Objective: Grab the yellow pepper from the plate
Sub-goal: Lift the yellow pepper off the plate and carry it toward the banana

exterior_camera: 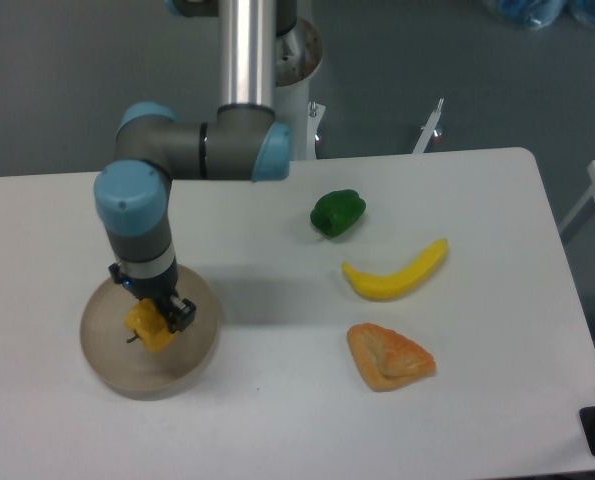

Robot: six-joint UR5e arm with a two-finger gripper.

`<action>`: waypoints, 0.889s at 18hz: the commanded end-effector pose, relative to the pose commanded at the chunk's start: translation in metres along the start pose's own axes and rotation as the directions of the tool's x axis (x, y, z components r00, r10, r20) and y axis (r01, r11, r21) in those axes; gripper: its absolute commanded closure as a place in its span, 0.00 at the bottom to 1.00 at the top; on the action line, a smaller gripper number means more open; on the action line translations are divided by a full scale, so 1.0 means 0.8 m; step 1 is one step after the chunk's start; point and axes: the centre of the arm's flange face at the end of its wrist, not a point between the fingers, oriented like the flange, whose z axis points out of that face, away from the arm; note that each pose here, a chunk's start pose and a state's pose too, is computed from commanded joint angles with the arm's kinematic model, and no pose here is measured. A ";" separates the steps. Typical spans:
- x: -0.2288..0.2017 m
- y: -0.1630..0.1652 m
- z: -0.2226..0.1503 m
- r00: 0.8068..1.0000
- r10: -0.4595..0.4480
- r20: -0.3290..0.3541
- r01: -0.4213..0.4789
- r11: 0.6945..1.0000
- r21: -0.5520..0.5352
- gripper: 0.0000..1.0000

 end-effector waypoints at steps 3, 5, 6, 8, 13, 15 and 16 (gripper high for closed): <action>-0.039 0.018 -0.012 1.000 -0.013 -0.015 0.012 0.999 -0.037 1.00; -0.073 0.036 -0.026 0.997 0.041 -0.058 -0.046 0.995 -0.087 0.99; -0.089 0.047 -0.032 0.996 0.057 -0.075 -0.065 0.993 -0.102 0.99; -0.136 0.085 -0.045 0.991 0.080 -0.109 -0.094 0.987 -0.127 0.98; -0.214 0.148 -0.041 0.992 0.066 -0.108 -0.080 0.988 -0.135 0.97; -0.235 0.168 -0.031 0.987 0.103 -0.122 -0.120 0.983 -0.137 0.98; -0.243 0.175 -0.029 0.984 0.126 -0.124 -0.143 0.980 -0.139 0.98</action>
